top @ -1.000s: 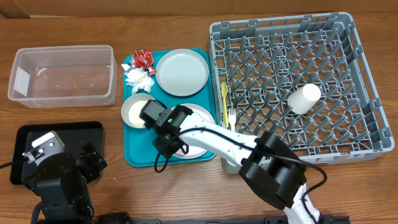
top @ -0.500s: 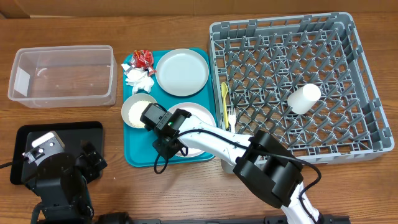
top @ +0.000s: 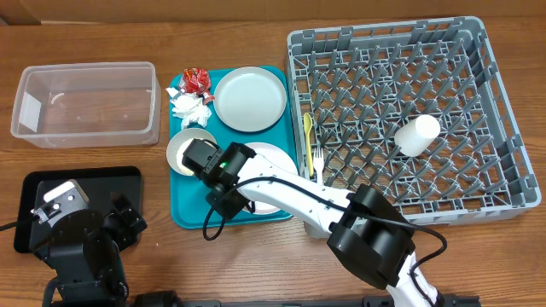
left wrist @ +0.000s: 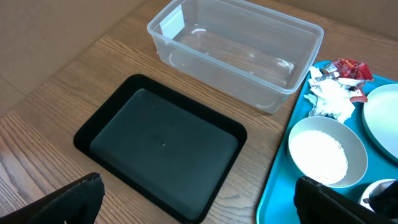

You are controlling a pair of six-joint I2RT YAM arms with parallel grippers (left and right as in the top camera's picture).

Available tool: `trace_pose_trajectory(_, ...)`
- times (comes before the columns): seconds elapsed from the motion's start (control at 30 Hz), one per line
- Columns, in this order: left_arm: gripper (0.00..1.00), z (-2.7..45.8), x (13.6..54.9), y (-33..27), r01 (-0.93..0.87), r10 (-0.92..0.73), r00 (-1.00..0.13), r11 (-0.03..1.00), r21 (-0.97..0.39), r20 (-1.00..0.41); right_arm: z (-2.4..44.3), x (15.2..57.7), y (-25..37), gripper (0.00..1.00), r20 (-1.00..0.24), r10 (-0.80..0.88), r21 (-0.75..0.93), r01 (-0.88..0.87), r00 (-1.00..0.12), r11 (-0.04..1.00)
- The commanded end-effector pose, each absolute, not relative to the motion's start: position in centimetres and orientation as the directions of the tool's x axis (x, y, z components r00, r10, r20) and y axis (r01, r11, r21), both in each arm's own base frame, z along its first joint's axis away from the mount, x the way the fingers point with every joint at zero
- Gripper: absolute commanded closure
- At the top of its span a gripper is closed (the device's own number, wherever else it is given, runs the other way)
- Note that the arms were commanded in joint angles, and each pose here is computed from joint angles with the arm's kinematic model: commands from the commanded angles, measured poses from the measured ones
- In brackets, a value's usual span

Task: Sort waste into correct bins and load items into the dishwasher rack
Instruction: 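Lift the white plate and stand it upright in the rack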

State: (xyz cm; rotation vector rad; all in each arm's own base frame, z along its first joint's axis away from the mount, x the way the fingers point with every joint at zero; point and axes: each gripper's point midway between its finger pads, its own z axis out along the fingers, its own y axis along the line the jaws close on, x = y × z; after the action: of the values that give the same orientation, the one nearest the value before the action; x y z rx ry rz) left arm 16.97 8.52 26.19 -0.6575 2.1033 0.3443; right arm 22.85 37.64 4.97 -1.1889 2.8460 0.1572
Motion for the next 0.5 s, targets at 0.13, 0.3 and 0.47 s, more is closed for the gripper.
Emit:
trace_pose_trajectory(0.13,0.0,26.9,17.0,8.7,-0.585,-0.341,-0.447,0.811,-0.019,-0.827,13.2,23.8,39.1,0.96,-0.273,-0.679,0.084,-0.721,-0.681,0.688)
trace_pose_trajectory(0.3,0.0,26.9,17.0,8.7,-0.585,-0.341,-0.447,0.811,-0.019,-0.827,18.2,23.9,39.0,0.96,-0.392,-0.644,0.107,-0.727,-0.658,0.678)
trace_pose_trajectory(0.47,0.0,26.9,17.0,8.7,-0.585,-0.341,-0.447,0.811,-0.019,-0.827,24.0,24.4,37.3,0.96,-0.514,-0.582,0.124,-0.726,-0.63,0.676)
